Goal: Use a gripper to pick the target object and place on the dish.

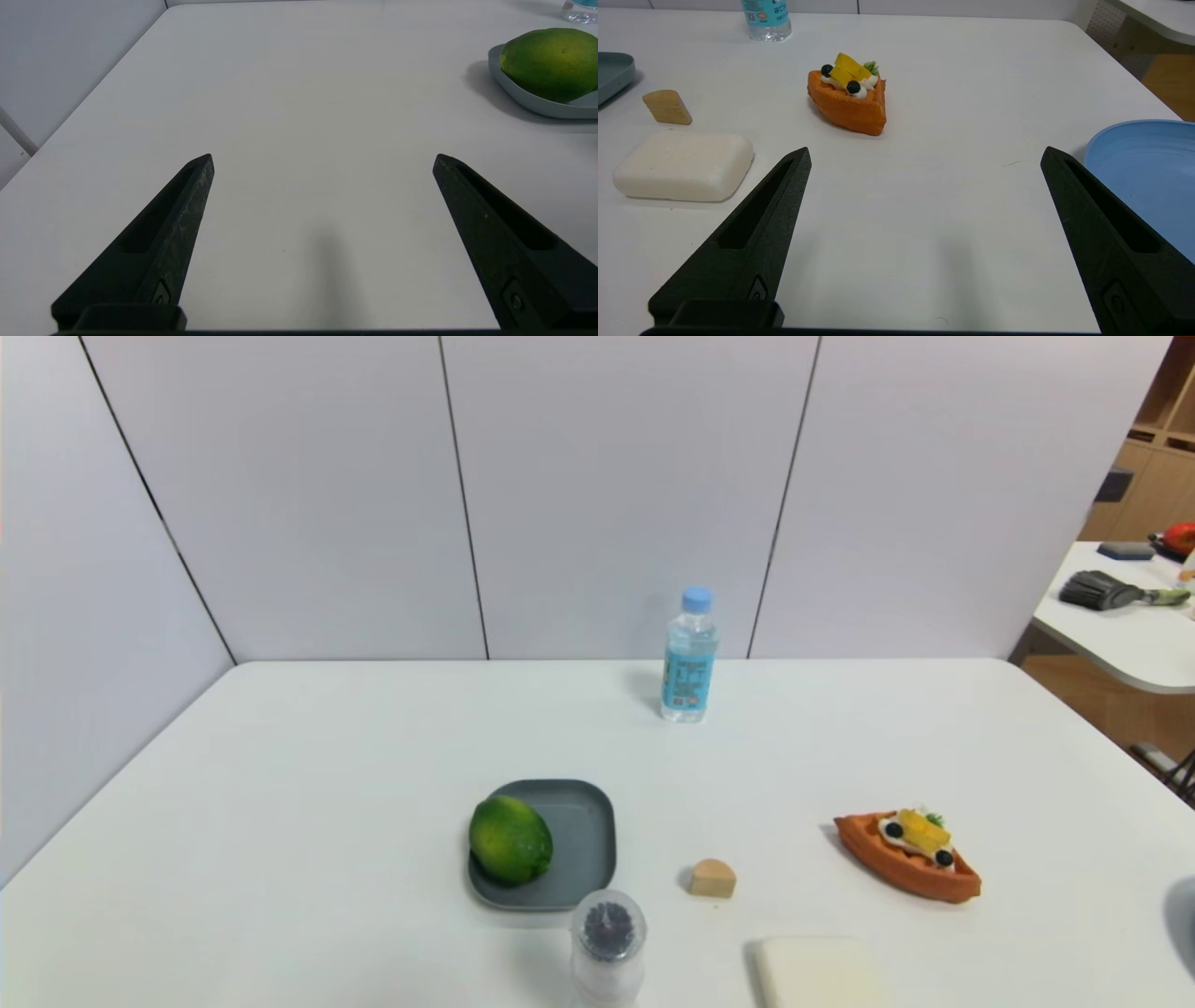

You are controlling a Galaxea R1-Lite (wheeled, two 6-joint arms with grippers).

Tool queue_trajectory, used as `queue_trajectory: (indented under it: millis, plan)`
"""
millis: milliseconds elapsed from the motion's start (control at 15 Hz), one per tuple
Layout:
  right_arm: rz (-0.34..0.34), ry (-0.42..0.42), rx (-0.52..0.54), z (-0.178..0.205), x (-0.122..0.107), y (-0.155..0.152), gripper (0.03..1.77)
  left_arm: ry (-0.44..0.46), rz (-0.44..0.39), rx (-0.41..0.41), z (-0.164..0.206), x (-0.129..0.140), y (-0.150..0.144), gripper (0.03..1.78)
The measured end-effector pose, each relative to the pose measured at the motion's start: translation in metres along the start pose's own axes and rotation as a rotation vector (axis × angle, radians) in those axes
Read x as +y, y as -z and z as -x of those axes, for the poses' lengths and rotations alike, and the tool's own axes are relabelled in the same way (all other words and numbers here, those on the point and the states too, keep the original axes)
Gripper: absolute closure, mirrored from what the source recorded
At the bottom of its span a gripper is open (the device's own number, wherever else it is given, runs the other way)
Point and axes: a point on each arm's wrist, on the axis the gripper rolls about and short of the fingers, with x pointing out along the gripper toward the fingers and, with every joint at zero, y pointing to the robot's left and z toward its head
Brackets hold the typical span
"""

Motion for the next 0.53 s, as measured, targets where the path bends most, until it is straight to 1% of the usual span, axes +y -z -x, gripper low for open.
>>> queue_trajectory:
  millis: [133, 267, 533]
  plan:
    - [-0.003, 0.002, 0.0, 0.0, -0.0001, 0.0, 0.1, 0.0, 0.0, 0.0, 0.0, 0.0, 0.0, 0.12]
    - [-0.018, 0.024, 0.0, 0.0, -0.0005, 0.0, 0.1, 0.0, 0.0, 0.0, 0.0, 0.0, 0.0, 0.12]
    - [-0.039, 0.028, -0.002, 0.0, -0.0006, -0.0002, 0.1, 0.0, 0.0, 0.0, 0.0, 0.0, 0.0, 0.12]
